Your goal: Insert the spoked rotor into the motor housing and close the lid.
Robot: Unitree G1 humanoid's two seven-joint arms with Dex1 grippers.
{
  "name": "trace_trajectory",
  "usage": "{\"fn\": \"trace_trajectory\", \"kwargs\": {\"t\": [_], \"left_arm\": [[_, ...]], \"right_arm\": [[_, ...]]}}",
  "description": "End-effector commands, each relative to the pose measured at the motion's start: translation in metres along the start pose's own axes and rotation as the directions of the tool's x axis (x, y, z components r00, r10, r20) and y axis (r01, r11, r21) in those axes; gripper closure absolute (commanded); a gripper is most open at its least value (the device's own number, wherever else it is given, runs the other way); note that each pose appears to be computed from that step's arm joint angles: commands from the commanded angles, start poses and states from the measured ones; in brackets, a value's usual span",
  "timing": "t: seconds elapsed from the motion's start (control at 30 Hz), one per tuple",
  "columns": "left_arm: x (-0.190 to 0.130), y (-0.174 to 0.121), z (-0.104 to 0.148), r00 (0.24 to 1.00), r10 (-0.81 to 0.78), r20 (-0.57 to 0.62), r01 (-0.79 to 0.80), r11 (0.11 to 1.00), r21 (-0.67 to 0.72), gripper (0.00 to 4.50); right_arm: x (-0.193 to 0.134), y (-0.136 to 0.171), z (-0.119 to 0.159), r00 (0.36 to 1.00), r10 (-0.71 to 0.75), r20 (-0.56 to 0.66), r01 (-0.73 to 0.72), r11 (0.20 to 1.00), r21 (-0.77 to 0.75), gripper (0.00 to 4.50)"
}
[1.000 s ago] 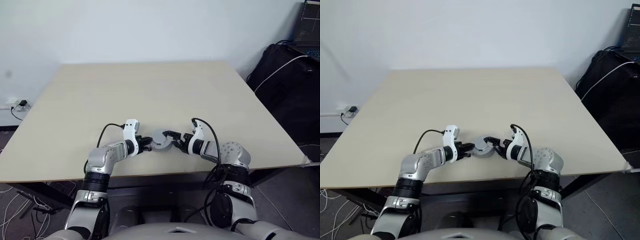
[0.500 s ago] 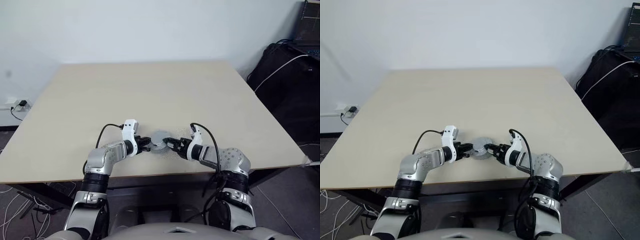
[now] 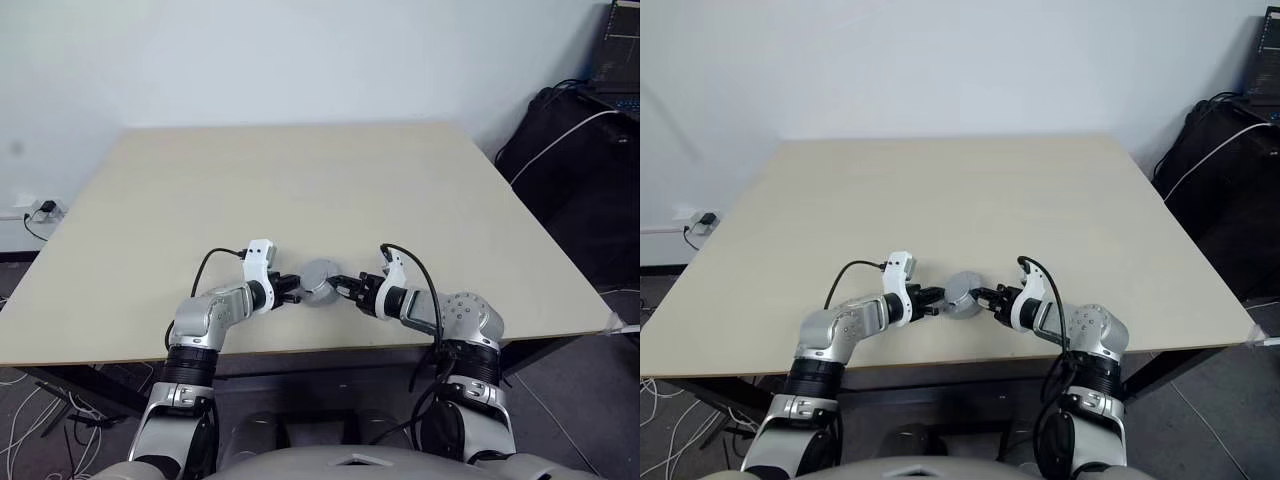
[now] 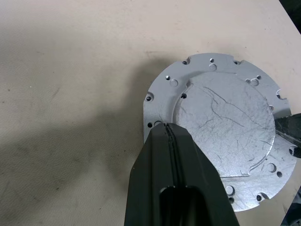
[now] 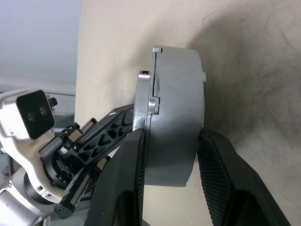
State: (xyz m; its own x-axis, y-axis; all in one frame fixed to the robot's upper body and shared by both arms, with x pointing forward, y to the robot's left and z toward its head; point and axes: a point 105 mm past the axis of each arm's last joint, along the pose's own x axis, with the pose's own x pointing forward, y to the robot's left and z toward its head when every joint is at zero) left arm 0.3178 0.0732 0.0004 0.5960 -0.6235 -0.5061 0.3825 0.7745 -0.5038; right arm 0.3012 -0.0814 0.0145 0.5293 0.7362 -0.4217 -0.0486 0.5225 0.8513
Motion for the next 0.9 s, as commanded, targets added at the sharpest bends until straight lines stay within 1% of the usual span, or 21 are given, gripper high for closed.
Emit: {"fn": "trace_trajectory", "kwargs": {"t": [0.03,0.07,0.1,0.13,0.2,0.23,0.3,0.33,0.37,0.43,0.53,0.6,0.67,0.73,0.8,0.87,0.9], "left_arm": [[0.01,-0.022,-0.012,0.998,-0.056,-0.014,0.056,0.998,-0.014,4.5],[0.008,-0.02,-0.008,0.999,-0.036,0.018,0.036,0.999,-0.016,4.5],[0.005,-0.017,0.003,0.994,-0.003,0.105,0.006,1.0,-0.025,4.5],[0.001,-0.015,0.01,0.986,0.02,0.164,-0.015,0.999,-0.036,4.5],[-0.013,-0.004,0.029,0.931,0.147,0.335,-0.134,0.989,-0.06,4.5],[-0.023,0.001,0.037,0.886,0.209,0.414,-0.202,0.977,-0.06,4.5],[-0.038,0.004,0.043,0.824,0.266,0.501,-0.27,0.961,-0.067,4.5],[-0.042,0.004,0.042,0.809,0.275,0.52,-0.281,0.957,-0.069,4.5],[-0.046,0.004,0.038,0.805,0.273,0.526,-0.264,0.96,-0.094,4.5],[-0.051,-0.004,0.027,0.816,0.195,0.544,-0.097,0.974,-0.203,4.5],[-0.056,-0.014,0.015,0.825,0.111,0.555,0.044,0.965,-0.258,4.5],[-0.058,-0.018,0.004,0.826,0.103,0.555,0.101,0.941,-0.325,4.5],[-0.059,-0.022,-0.001,0.818,0.095,0.568,0.157,0.912,-0.379,4.5],[-0.06,-0.029,-0.004,0.803,0.068,0.593,0.237,0.876,-0.421,4.5],[-0.061,-0.032,-0.005,0.798,0.053,0.6,0.274,0.855,-0.44,4.5],[-0.063,-0.038,-0.005,0.78,0.03,0.625,0.342,0.817,-0.465,4.11],[-0.065,-0.041,-0.004,0.764,0.02,0.645,0.388,0.784,-0.484,3.89]], "right_arm": [[0.007,0.019,-0.01,0.995,0.081,-0.052,-0.082,0.996,-0.017,3.2],[0.006,0.019,-0.01,0.996,0.081,-0.045,-0.082,0.997,-0.013,3.2],[0.005,0.018,-0.009,0.996,0.083,-0.032,-0.083,0.997,-0.002,3.2],[0.004,0.017,-0.009,0.996,0.083,-0.023,-0.083,0.997,0.005,3.2],[0.002,0.017,-0.008,0.996,0.093,0.003,-0.093,0.995,0.024,3.2],[0.001,0.017,-0.008,0.995,0.099,0.018,-0.1,0.994,0.034,3.2],[0.0,0.018,-0.006,0.993,0.108,0.043,-0.11,0.993,0.05,3.2],[-0.001,0.018,-0.006,0.992,0.111,0.053,-0.114,0.992,0.057,3.2],[-0.001,0.019,-0.005,0.991,0.117,0.068,-0.122,0.99,0.068,3.2],[-0.002,0.021,-0.003,0.985,0.138,0.099,-0.147,0.985,0.087,3.2],[-0.003,0.028,0.002,0.974,0.177,0.14,-0.192,0.976,0.1,3.2],[-0.005,0.04,0.006,0.955,0.238,0.177,-0.256,0.962,0.092,3.2],[-0.007,0.05,0.009,0.938,0.285,0.197,-0.304,0.95,0.076,3.2],[-0.008,0.057,0.01,0.929,0.312,0.2,-0.329,0.942,0.061,3.2],[-0.008,0.06,0.011,0.925,0.322,0.201,-0.339,0.939,0.053,3.2],[-0.009,0.064,0.013,0.921,0.332,0.206,-0.348,0.936,0.046,3.2],[-0.009,0.065,0.014,0.918,0.337,0.207,-0.353,0.935,0.042,3.2]]}}
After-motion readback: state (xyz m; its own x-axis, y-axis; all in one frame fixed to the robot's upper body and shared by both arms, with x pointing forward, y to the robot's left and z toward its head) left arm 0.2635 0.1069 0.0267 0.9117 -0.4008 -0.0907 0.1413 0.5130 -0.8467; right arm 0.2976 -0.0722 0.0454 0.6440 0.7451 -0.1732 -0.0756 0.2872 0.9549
